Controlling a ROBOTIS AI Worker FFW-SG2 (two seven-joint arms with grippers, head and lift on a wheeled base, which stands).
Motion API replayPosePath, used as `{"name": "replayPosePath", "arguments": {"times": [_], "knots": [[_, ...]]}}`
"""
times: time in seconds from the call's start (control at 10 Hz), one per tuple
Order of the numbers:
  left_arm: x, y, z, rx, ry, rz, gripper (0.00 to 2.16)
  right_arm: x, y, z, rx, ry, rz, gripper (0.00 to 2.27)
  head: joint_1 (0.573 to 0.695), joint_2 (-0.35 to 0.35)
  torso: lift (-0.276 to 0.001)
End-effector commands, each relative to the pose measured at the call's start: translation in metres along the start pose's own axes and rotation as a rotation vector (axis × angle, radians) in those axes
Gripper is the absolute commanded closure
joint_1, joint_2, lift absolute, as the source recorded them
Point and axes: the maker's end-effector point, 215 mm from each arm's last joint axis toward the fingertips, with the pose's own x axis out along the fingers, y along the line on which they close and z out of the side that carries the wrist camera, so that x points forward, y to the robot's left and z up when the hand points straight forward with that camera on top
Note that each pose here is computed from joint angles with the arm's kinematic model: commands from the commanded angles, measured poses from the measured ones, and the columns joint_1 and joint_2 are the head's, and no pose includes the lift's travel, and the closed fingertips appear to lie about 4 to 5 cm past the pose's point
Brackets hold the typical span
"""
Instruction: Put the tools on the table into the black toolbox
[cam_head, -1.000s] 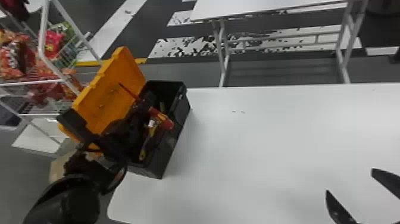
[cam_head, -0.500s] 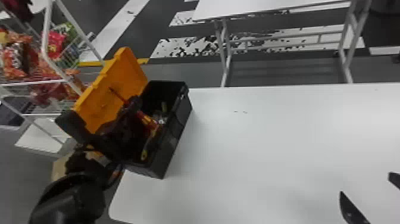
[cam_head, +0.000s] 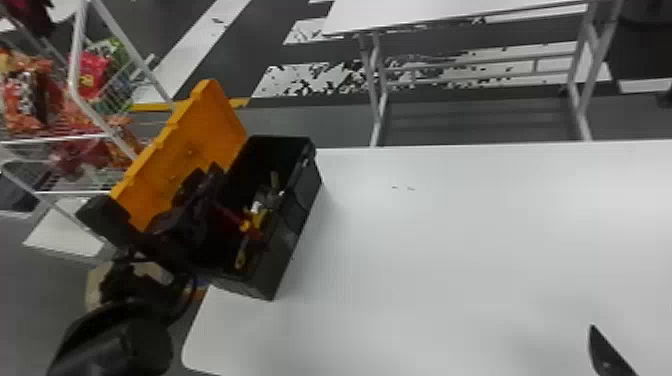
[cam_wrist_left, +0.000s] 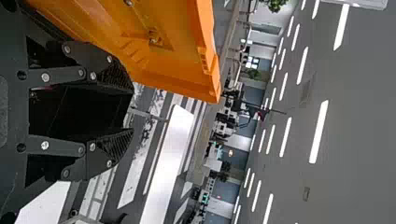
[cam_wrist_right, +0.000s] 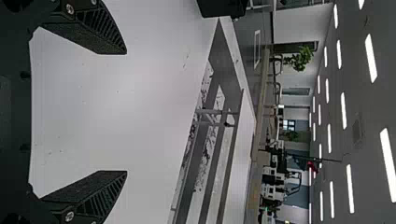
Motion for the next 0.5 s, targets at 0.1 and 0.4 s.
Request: {"name": "replayPosePath", "arguments": {"times": [0.1,0.4], "knots": [[-0.022,-0.042,-0.013,0.033,-0.019,-0.070,0.03,-0.006,-0.034,-0.013,0.031,0.060,-0.057,0.10,0.695,0.350,-0.075],[-0.042,-0.089,-0.029,0.062,-0.072,-0.092,0.03,-0.015,-0.081,-0.025,0.073,0.130,-0.136,0.11,0.695,0.288,-0.075]]}}
